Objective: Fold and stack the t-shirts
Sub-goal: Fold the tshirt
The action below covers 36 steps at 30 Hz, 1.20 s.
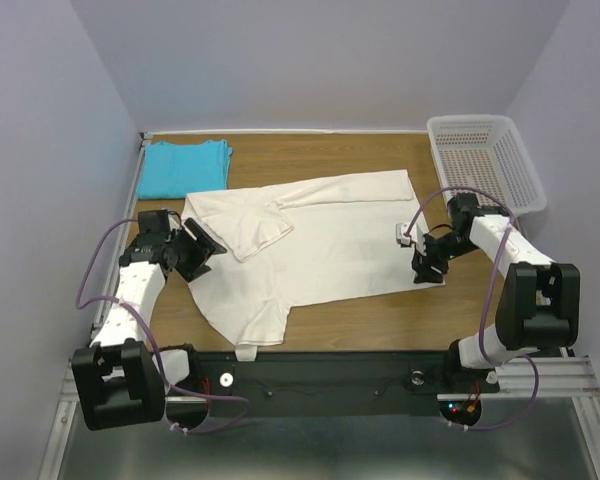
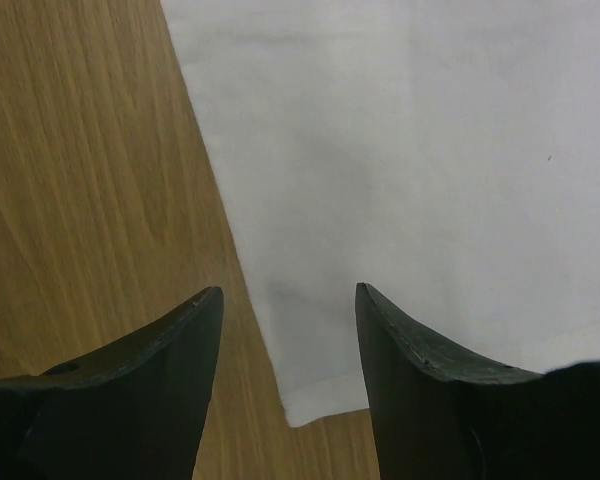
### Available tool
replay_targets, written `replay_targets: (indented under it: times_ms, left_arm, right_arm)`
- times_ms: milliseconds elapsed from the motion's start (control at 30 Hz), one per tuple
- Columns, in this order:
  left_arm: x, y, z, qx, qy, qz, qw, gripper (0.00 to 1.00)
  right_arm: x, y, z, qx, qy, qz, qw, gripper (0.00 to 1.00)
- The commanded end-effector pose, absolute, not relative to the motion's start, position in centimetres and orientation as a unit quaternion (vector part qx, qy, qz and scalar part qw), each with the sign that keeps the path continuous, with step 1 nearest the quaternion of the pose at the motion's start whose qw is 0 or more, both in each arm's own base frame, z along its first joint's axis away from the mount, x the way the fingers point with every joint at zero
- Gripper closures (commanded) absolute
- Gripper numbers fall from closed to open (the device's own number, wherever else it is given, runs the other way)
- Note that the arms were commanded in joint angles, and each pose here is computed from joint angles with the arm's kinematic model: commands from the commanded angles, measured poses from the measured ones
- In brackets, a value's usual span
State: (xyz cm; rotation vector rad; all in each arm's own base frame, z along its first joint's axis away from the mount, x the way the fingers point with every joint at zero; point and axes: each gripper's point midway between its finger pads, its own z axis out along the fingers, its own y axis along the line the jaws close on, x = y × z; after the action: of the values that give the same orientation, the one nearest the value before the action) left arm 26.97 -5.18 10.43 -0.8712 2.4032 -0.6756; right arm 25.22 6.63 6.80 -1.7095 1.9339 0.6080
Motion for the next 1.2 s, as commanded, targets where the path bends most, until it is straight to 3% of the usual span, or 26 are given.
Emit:
replay_targets:
  times_ms: [0, 167, 300, 467, 667, 867, 1167]
  left_arm:
    - [24.6, -6.1, 10.6, -0.376, 0.885, -0.203, 0.184, 0.26]
    - [21.6, -6.0, 8.7, -0.365, 0.916, -0.116, 0.116, 0.26]
    - [21.9, -4.4, 10.1, -0.336, 0.926, -0.08, 0.15, 0.24]
    - [24.0, -3.2, 16.1, -0.291, 0.913, -0.09, 0.272, 0.19]
    - [25.0, -2.2, 24.9, -0.295, 0.834, -0.133, 0.447, 0.14]
    - [22.8, -0.1, 28.7, -0.315, 0.783, -0.113, 0.523, 0.14]
    - [20.0, 2.4, 33.0, -0.326, 0.725, -0.079, 0.602, 0.12]
  right_arm:
    - [24.6, 7.1, 7.6, -0.622, 0.702, 0.243, 0.248, 0.39]
    - [21.3, 10.3, 8.8, -0.641, 0.655, 0.321, 0.238, 0.39]
    - [18.9, 16.3, 9.6, -0.688, 0.592, 0.351, 0.229, 0.39]
    - [16.5, 27.3, 12.3, -0.767, 0.48, 0.346, 0.25, 0.39]
    - [12.3, 38.6, 14.3, -0.798, 0.435, 0.337, 0.247, 0.39]
    - [8.7, 44.7, 11.6, -0.837, 0.393, 0.285, 0.254, 0.36]
    - [9.4, 50.3, 8.9, -0.831, 0.417, 0.233, 0.284, 0.36]
